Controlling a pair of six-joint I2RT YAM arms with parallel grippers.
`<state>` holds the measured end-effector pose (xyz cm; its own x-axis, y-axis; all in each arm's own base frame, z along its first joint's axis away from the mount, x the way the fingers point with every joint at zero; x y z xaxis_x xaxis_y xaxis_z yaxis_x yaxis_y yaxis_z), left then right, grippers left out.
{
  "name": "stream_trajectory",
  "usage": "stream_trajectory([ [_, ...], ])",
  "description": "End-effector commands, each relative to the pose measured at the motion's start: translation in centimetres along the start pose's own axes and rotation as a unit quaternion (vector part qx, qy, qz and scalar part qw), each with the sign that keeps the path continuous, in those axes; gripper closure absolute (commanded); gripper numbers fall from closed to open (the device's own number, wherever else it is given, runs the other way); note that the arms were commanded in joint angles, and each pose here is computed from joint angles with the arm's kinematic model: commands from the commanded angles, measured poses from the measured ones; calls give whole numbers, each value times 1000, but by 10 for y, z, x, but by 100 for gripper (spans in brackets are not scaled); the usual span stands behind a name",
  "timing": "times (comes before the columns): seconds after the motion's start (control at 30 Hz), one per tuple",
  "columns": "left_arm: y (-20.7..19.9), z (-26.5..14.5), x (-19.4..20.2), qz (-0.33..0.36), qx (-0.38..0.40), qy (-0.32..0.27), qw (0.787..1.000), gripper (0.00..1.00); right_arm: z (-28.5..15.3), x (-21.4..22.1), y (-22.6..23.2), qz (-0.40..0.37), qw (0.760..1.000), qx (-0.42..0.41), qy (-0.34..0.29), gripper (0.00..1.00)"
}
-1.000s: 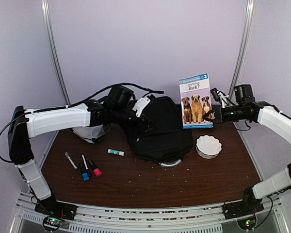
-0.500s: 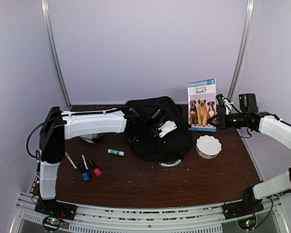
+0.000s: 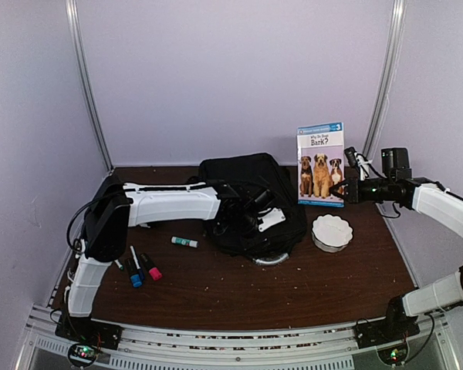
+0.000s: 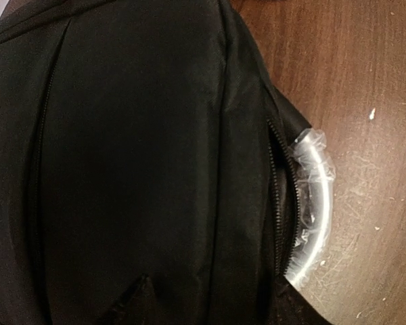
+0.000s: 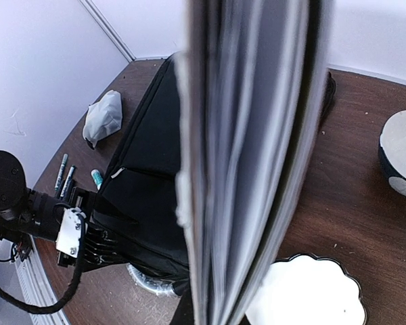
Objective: Pack the student bag
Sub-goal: Pick up the largest pocket of the bag from the student bag.
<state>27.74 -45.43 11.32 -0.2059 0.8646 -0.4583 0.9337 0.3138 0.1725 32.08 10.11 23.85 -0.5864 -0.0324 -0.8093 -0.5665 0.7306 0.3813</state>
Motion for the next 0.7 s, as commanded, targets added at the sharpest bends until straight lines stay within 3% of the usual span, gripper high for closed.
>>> stream_trajectory([
  [0.0,5,4,-6,8,-19,2,1000,46,-4,-11,3,-22,999,-10,-27,100],
  [0.33,14,-2,-11,5,-53,-4,999,81,-3,-10,2,-19,999,-10,-27,100],
  [0.6,35,-36,-31,1,-112,-52,992,100,-30,-44,15,-46,998,28,-22,100],
  [0.67,43,-45,-36,-4,-121,-67,990,100,-44,-57,25,-54,998,32,-23,100],
])
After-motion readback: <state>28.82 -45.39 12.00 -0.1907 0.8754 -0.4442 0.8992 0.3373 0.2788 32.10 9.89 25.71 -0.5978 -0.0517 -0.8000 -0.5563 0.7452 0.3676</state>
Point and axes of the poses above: each gripper's point midway between its finger pads, its own z axis out along the fingers, its own y axis along the line the jaws close on, x = y × z, the point moved 5 cm from there along -z, back along the fingers, and after that the axes turned 1 degree about -z, right-handed, at the moved point
